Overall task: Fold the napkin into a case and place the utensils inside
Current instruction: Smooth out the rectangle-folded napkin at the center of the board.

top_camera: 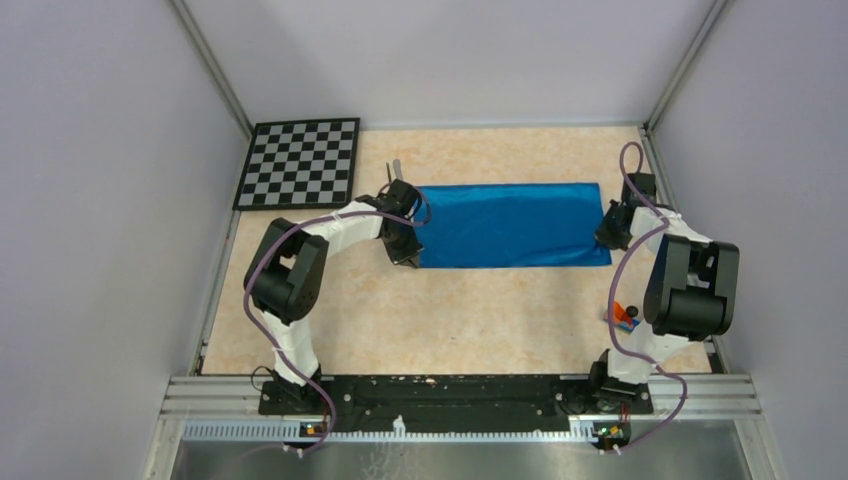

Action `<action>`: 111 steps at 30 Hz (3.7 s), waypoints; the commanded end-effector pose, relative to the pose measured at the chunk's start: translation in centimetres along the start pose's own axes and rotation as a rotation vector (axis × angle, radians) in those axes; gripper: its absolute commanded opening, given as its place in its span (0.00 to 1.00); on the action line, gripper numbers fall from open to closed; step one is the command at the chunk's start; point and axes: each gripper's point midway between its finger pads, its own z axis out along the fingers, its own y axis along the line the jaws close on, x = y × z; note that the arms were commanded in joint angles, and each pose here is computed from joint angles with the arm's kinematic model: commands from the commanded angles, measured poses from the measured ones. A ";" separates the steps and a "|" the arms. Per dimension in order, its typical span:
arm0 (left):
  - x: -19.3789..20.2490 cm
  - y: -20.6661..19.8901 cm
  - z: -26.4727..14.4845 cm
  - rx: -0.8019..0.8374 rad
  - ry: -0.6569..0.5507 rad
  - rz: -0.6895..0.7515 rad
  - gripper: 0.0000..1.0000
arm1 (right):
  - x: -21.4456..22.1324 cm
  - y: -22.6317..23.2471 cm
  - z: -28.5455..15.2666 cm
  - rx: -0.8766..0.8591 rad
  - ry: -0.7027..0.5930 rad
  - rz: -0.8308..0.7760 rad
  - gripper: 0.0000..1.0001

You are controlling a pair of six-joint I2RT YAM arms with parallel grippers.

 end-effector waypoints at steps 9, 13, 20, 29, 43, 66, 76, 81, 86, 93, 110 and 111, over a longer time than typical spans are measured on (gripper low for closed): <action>-0.9 0.0 -1.1 -0.001 -0.058 0.005 0.00 | -0.6 0.1 0.4 -0.007 -0.021 -0.003 0.00; -1.5 0.0 -1.5 -0.004 -0.085 0.009 0.00 | -0.5 0.0 0.6 -0.004 -0.017 -0.006 0.00; -0.5 0.5 -0.5 0.000 -0.028 -0.005 0.00 | -0.4 0.0 0.8 -0.001 -0.012 -0.007 0.00; -1.4 -0.8 -2.8 0.073 -0.047 0.045 0.35 | -1.7 0.9 -1.6 0.003 -0.044 -0.024 0.32; -1.4 -8.2 -5.7 0.587 -0.022 0.224 0.40 | -0.3 5.4 -2.3 -0.262 0.012 -0.002 0.48; 0.1 -0.8 1.5 0.320 -0.001 0.209 0.27 | 0.4 1.0 -2.1 -0.097 -0.036 0.044 0.59; 1.3 -0.2 2.0 0.322 0.033 0.199 0.26 | 2.8 -3.9 -0.8 0.025 -0.015 0.156 0.59; 2.5 -0.6 1.8 0.336 0.052 0.212 0.26 | -1.0 -3.9 -5.0 0.054 -0.181 0.106 0.60; 4.5 -1.8 1.8 0.353 0.078 0.239 0.26 | -0.6 0.3 -5.8 -0.125 -0.141 0.049 0.60; 7.0 -3.6 2.5 0.369 0.123 0.259 0.27 | 1.5 10.3 -4.5 -0.540 -0.001 -0.049 0.60; -2.2 -9.6 -7.0 0.558 -0.151 0.362 0.63 | 2.8 21.3 -5.3 -0.832 0.046 -0.126 0.61; -2.9 -9.8 -7.1 0.560 -0.166 0.355 0.60 | 3.1 21.6 -5.4 -0.850 0.056 -0.114 0.61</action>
